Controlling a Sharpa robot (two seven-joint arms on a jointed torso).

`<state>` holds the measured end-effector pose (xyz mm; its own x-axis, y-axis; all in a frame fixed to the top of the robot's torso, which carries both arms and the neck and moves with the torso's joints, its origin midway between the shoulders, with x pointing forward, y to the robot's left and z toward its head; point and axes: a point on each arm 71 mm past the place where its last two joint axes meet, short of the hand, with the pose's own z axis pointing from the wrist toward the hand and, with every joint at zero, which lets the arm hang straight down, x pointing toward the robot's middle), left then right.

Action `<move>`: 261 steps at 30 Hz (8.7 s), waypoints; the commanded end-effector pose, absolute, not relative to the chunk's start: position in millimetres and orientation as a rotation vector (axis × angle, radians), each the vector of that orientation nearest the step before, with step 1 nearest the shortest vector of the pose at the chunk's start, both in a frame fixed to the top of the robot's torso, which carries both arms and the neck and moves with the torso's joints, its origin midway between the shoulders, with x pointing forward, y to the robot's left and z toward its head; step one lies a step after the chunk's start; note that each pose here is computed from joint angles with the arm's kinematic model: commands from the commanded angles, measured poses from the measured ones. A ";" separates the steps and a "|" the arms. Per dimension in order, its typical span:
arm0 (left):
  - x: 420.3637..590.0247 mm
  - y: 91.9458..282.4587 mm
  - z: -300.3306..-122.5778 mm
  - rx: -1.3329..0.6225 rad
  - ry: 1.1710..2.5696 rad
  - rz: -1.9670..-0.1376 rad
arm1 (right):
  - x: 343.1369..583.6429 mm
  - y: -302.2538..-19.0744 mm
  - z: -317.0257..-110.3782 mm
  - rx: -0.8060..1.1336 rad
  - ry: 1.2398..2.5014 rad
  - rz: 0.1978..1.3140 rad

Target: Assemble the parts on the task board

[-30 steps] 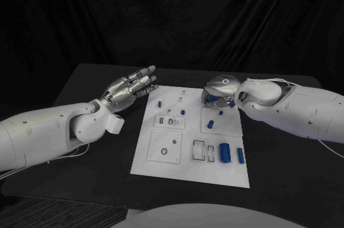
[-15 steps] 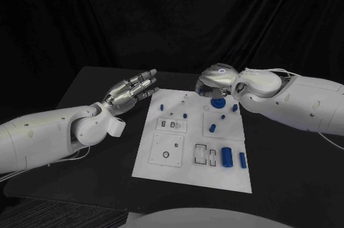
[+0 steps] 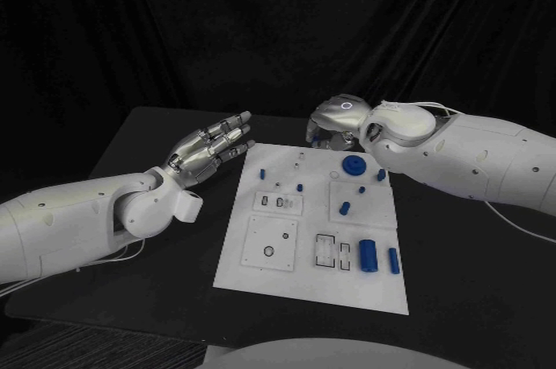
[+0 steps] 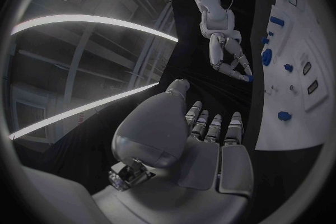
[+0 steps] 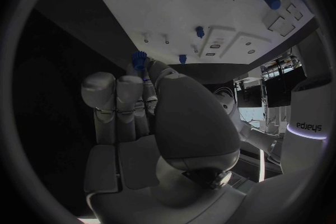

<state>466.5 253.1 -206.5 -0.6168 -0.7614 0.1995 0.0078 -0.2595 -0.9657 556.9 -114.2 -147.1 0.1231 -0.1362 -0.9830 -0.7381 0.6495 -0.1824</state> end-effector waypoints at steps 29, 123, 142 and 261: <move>466.1 249.6 -202.2 -0.908 1.434 -1.962 | 568.3 -106.9 -162.3 -0.784 1.451 0.503; 471.8 245.5 -207.7 -0.924 1.504 -1.949 | 573.4 -98.0 -182.2 -0.781 1.526 0.475; 469.6 253.6 -206.9 -0.931 1.493 -1.932 | 566.8 -132.1 -143.3 -0.683 1.335 0.530; 468.9 255.7 -208.9 -0.936 1.510 -1.947 | 547.3 -218.0 -199.8 -0.529 1.644 0.393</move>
